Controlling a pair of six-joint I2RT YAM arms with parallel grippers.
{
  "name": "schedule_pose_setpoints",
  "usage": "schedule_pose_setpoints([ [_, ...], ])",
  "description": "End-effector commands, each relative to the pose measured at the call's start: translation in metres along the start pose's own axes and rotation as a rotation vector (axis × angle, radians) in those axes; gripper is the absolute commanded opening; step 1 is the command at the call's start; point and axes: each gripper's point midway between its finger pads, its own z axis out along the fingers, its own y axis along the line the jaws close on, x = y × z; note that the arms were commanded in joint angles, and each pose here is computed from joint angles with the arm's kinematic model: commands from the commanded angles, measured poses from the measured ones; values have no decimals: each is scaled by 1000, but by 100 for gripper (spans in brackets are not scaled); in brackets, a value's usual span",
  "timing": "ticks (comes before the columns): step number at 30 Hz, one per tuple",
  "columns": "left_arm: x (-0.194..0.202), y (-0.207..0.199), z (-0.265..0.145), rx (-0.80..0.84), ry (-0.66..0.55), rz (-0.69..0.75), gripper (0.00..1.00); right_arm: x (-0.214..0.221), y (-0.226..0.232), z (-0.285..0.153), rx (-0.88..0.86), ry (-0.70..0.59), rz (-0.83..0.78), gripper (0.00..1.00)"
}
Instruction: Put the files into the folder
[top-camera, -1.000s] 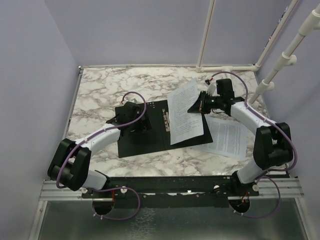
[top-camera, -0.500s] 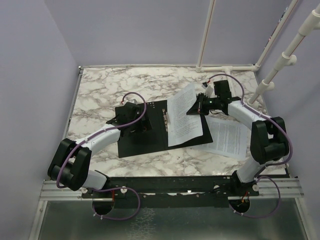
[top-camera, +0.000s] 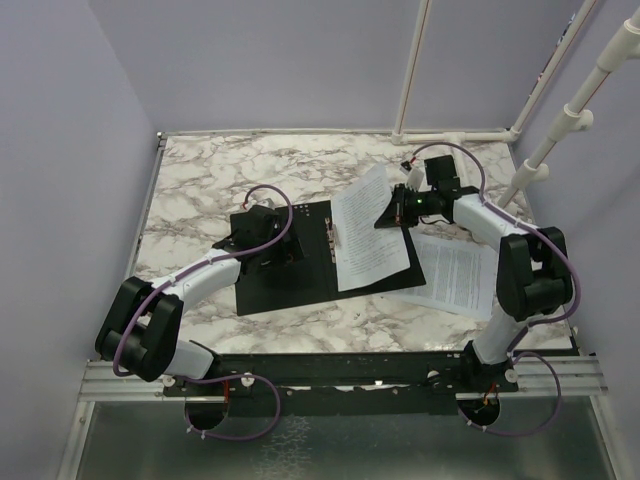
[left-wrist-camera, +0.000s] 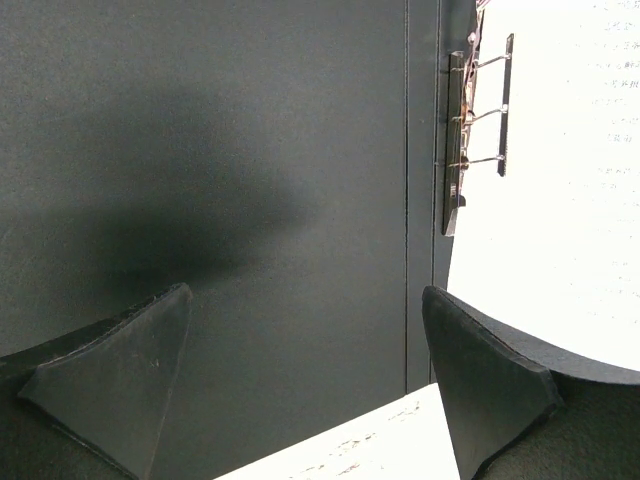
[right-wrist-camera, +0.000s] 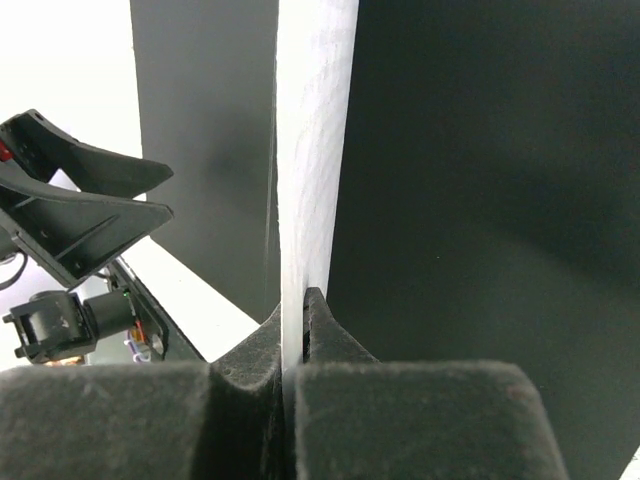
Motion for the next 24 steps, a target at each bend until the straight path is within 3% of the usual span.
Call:
schedule_pose_setpoints([
  [1, 6, -1, 0, 18, 13, 2, 99, 0, -11, 4, 53, 30, -33, 0],
  [12, 8, 0, -2, 25, 12, 4, 99, 10, -26, 16, 196, 97, -89, 1],
  [24, 7, -1, -2, 31, 6, 4, 99, 12, -27, 18, 228, 109, -97, 1],
])
